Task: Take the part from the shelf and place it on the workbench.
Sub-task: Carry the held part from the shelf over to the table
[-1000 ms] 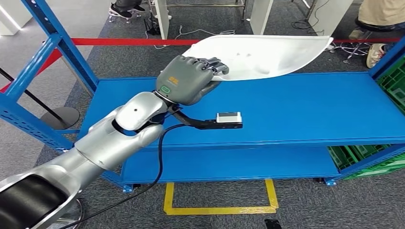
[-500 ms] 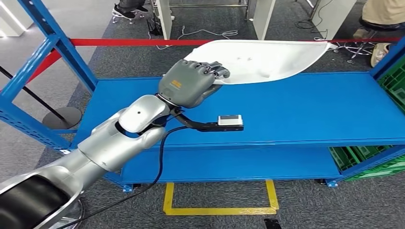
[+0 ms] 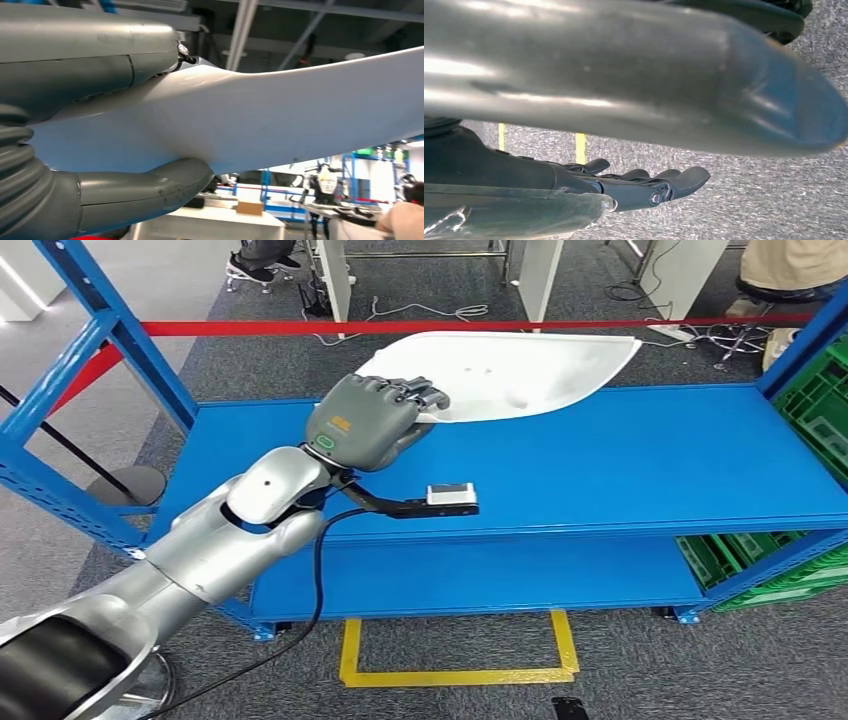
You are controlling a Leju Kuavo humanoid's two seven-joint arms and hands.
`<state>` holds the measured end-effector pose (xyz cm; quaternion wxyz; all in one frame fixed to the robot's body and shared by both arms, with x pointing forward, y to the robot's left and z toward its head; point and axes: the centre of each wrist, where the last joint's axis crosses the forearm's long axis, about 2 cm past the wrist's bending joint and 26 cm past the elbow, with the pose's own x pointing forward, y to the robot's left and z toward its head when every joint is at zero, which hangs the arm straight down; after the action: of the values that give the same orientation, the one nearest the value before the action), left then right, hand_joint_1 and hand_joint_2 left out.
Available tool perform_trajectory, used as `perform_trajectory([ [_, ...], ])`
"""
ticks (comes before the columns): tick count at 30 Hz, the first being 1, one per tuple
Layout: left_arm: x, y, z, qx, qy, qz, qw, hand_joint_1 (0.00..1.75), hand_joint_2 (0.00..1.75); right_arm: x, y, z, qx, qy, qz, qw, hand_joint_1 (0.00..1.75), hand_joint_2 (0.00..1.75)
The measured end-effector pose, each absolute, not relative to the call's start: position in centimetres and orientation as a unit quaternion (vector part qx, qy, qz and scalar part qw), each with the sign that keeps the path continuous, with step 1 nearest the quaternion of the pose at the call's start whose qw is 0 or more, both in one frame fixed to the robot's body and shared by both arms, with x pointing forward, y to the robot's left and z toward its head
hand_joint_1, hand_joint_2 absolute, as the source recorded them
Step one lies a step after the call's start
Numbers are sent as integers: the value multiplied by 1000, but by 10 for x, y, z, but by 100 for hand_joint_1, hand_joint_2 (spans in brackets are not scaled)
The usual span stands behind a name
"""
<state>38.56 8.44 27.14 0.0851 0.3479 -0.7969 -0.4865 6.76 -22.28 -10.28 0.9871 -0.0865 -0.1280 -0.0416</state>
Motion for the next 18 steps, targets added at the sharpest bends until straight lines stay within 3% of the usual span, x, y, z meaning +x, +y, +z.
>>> perform_trajectory([
  [18,385,168,194,392,-759,-489,177,175,175,63,-224,-104,-88,-119,-50,988,0,0],
])
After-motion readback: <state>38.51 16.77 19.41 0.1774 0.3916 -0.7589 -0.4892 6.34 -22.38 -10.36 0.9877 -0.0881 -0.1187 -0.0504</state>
